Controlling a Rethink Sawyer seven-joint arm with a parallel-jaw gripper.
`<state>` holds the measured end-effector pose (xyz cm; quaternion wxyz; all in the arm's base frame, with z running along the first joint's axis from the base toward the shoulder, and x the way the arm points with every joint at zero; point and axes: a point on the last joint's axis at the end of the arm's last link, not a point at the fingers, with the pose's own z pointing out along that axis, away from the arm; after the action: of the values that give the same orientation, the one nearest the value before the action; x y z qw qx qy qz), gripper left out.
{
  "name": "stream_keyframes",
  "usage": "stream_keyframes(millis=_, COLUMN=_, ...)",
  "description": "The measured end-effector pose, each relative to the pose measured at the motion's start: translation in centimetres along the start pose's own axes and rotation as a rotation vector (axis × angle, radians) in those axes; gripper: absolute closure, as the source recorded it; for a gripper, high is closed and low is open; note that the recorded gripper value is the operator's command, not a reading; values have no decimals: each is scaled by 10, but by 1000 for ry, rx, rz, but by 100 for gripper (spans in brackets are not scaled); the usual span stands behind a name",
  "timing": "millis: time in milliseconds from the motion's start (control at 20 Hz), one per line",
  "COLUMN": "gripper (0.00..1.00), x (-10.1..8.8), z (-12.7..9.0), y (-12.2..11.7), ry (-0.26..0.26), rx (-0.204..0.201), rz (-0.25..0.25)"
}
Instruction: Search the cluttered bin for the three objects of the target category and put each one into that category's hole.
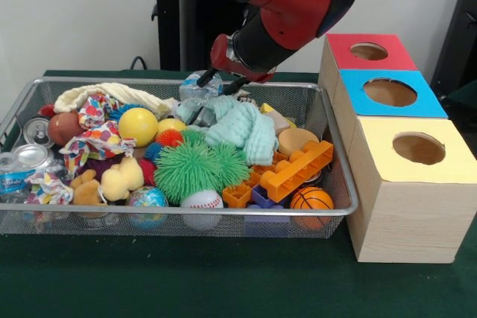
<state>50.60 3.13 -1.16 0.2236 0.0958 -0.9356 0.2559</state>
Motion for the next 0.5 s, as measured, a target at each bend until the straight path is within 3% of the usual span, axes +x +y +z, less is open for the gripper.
stream_keyframes(millis=500, gripper=0, x=4, z=7, y=-2, ry=16, rx=13, rz=1)
